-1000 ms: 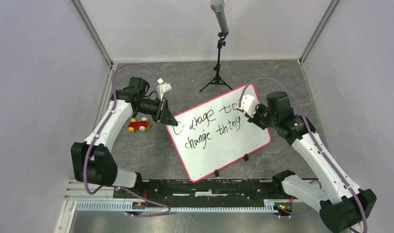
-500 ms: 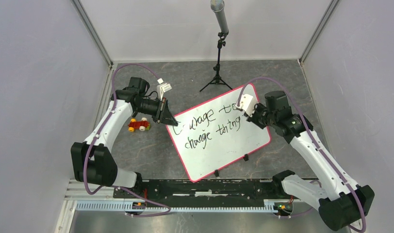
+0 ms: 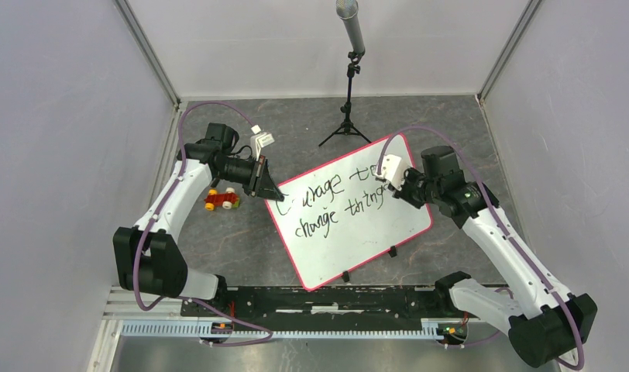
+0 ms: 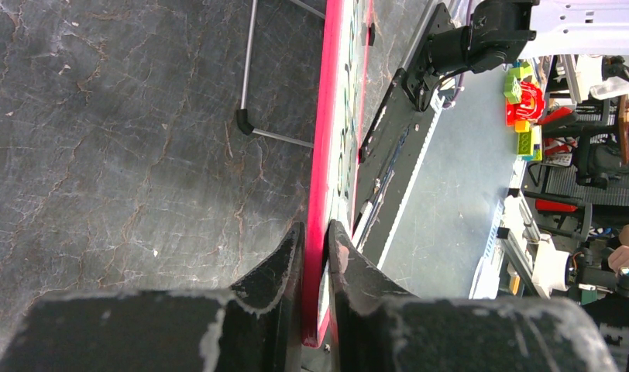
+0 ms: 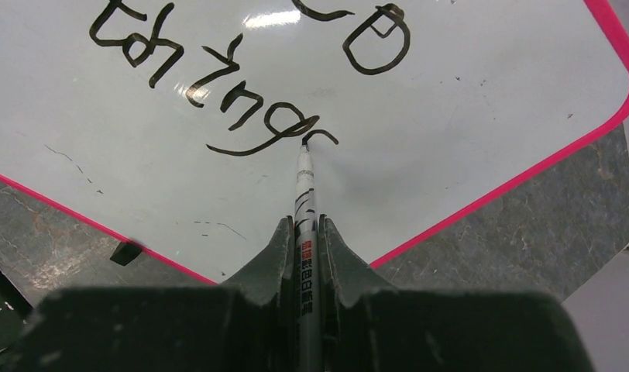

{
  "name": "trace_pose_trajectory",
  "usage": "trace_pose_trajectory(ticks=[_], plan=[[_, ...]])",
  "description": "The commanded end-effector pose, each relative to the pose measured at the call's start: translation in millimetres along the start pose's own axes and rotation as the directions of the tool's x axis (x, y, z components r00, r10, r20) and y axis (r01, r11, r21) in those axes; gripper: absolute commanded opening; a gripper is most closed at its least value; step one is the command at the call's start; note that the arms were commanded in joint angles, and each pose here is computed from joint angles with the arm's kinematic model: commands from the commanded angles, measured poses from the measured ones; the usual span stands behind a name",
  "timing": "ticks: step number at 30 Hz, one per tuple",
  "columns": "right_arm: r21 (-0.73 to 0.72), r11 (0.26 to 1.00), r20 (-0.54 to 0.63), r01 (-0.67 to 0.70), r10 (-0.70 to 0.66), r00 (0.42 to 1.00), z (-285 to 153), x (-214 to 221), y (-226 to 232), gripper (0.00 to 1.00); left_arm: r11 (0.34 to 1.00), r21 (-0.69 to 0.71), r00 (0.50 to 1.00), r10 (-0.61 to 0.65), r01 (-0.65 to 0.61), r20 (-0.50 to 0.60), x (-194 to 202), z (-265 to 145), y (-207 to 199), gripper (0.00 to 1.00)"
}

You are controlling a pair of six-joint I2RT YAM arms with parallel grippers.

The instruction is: Write a sentence on the whiteboard

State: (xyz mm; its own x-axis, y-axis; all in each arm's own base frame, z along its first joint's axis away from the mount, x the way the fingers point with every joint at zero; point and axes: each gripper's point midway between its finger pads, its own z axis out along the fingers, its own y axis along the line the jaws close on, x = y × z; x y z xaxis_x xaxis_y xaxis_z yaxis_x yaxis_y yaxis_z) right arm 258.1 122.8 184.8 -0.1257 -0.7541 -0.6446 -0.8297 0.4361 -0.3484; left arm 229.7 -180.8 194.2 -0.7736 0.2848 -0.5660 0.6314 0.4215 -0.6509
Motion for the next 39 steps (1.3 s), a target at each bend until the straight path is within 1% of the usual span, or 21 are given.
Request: trace_pose_trajectory(ticks=[1,8,18,24,30,35,39], plan=[[-0.024,0.999,-0.039,0.026,-0.027,0.999,0.6,8.3,2.9,0.0,0.994,-0.055,0.995,0.088,-0.09,-0.036,2.5,5.2,12.6,0.02],[0.027,0.999,-0.066,0.034,-0.032,0.997,-1.9,12.4,-6.3,0.0,0.995,-0.053,0.996,0.085,-0.087,-0.036,2.2,5.6,12.7,0.02],[0.049,0.996,-0.129,0.068,-0.061,0.99,-2.9,27.5,-9.1,0.0,0.995,-0.053,0.996,0.084,-0.086,-0.037,1.9,5.8,13.2,0.02],[-0.02,0.997,-0.166,0.078,-0.08,0.983,1.0,37.9,2.4,0.0,0.995,-0.053,0.996,0.082,-0.084,-0.037,1.1,5.9,13.6,0.02],[-0.127,0.99,-0.126,0.065,-0.081,0.989,2.6,29.9,19.4,0.0,0.995,-0.054,0.996,0.082,-0.084,-0.039,2.2,6.1,13.9,0.02],[-0.161,0.985,-0.068,0.054,-0.066,0.996,2.8,16.2,24.4,0.0,0.995,-0.054,0.996,0.083,-0.085,-0.039,2.8,6.1,13.9,0.02],[-0.16,0.986,-0.021,0.05,-0.054,0.998,0.9,4.4,23.7,0.0,0.995,-0.054,0.996,0.084,-0.086,-0.039,3.3,5.9,13.6,0.02]])
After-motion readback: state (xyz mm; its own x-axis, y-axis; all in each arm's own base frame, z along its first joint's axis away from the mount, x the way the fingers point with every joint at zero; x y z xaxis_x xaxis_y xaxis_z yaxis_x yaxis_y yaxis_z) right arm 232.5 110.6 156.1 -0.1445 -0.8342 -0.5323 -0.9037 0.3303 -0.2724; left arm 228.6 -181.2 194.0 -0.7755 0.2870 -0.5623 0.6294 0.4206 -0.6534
